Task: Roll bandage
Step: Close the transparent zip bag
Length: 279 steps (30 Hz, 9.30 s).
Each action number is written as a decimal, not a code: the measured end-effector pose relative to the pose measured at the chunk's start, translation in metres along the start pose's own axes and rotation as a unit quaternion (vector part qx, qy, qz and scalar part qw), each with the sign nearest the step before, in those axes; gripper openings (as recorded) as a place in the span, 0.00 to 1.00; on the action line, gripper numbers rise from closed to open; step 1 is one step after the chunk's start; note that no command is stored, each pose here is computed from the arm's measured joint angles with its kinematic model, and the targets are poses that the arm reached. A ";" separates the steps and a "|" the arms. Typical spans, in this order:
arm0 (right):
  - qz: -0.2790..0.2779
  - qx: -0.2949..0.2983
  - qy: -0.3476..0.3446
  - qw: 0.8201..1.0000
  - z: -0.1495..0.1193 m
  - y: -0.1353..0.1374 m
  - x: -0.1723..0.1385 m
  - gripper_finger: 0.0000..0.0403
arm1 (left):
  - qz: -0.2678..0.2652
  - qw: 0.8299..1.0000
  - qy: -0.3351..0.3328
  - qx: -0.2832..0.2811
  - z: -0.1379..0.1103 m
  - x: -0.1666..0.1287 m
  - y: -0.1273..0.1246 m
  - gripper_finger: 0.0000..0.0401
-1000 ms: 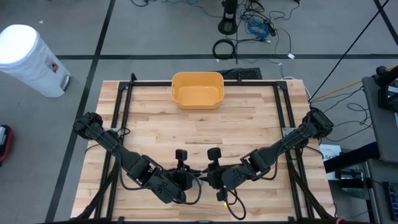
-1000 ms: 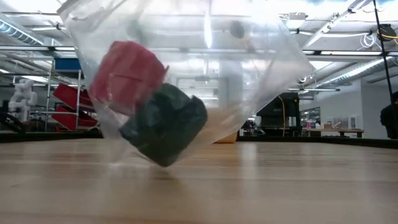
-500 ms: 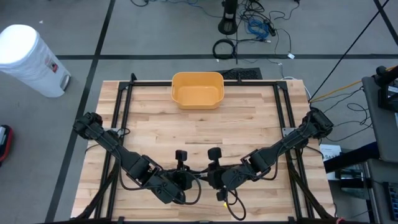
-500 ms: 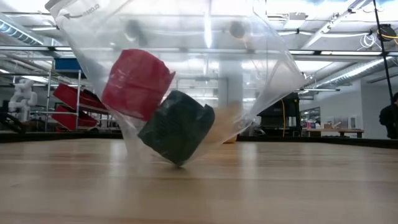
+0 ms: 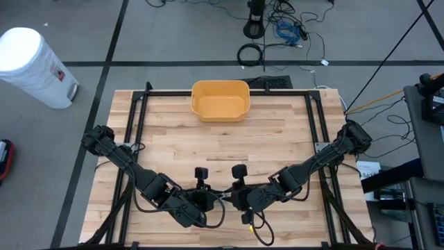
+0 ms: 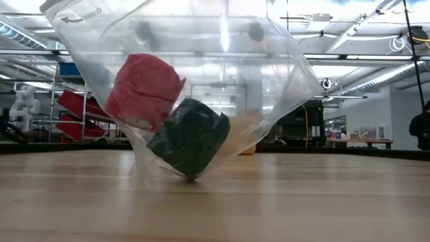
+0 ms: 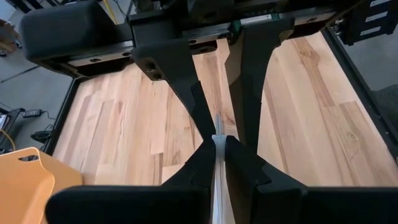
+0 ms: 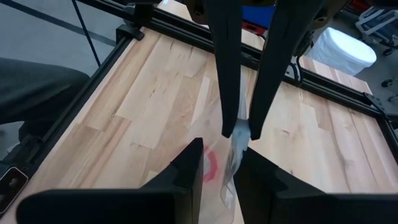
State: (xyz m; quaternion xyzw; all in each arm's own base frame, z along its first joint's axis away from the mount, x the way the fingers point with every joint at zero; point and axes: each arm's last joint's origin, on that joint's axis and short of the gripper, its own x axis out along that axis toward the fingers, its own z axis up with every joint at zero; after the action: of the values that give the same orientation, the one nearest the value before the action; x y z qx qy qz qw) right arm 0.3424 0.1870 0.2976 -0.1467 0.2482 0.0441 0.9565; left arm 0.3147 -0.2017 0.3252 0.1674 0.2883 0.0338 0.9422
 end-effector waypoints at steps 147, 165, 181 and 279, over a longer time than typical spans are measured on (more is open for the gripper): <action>0.000 -0.037 0.020 0.999 0.015 -0.004 0.004 0.26 | 0.020 1.000 0.004 -0.017 0.000 -0.010 -0.006 0.07; -0.026 0.007 0.098 0.995 -0.003 0.023 -0.013 0.26 | 0.016 1.000 0.003 -0.016 0.000 -0.011 -0.007 0.07; -0.092 0.026 0.070 0.993 -0.009 0.035 -0.005 0.26 | 0.010 1.000 0.000 -0.015 0.001 -0.013 -0.009 0.07; -0.013 0.007 0.025 1.000 0.008 -0.008 0.015 0.00 | -0.027 0.996 0.065 -0.063 -0.009 -0.004 0.002 0.08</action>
State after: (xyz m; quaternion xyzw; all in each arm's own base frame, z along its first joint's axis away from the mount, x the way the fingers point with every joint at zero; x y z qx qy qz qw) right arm 0.3608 0.1820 0.2987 -0.1439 0.2703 0.0262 0.9516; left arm 0.3067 -0.1972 0.3206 0.0975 0.3506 0.0375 0.9307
